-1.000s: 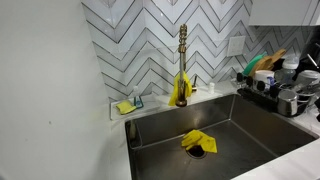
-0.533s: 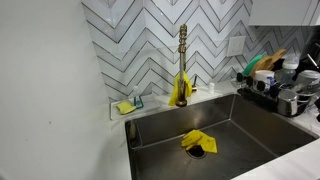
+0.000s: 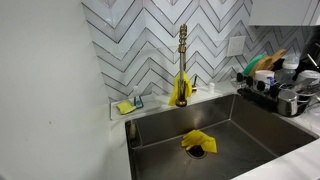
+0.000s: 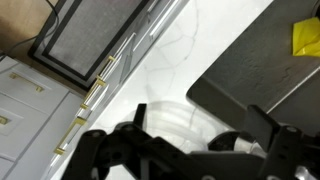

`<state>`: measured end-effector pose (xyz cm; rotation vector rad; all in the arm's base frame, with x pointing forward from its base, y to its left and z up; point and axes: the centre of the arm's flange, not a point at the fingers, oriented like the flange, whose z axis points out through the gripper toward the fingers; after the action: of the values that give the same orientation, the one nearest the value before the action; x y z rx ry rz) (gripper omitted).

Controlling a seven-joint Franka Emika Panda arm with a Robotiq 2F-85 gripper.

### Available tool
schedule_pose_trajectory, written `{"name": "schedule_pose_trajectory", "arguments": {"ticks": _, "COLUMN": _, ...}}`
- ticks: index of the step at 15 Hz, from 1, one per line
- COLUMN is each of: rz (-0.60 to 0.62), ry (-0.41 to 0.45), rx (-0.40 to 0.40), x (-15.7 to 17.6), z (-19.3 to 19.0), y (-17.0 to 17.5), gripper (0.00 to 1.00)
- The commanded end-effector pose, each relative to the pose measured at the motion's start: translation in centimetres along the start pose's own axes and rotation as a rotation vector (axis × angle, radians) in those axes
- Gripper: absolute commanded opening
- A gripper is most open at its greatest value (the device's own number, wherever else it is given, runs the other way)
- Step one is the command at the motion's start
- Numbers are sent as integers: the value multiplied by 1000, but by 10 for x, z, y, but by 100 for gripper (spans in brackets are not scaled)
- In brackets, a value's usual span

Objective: Put the yellow spoon and silver spoon in the bowl, then put the bowl in the sink

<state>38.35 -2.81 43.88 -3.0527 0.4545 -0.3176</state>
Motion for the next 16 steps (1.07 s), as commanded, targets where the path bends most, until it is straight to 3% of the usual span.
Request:
{"name": "schedule_pose_trajectory", "arguments": {"ticks": 1, "rz": 38, "ry": 38, "rx": 55, "x": 47, "z": 14, "y": 46, "gripper": 100}}
{"name": "schedule_pose_trajectory", "arguments": {"ticks": 2, "rz": 94, "ry": 56, "rx": 71, "x": 54, "z": 12, "y": 53, "gripper": 100}}
{"name": "schedule_pose_trajectory", "arguments": {"ticks": 3, "rz": 61, "ry": 46, "rx": 36, "x": 30, "z": 8, "y": 42, "gripper": 100}}
{"name": "schedule_pose_trajectory", "arguments": {"ticks": 6, "rz": 96, "ry": 54, "rx": 47, "x": 47, "z": 9, "y": 57, "gripper": 100}}
{"name": "schedule_pose_trajectory", "arguments": {"ticks": 16, "rz": 96, "ry": 53, "rx": 49, "x": 49, "z": 9, "y": 55, "gripper": 100}}
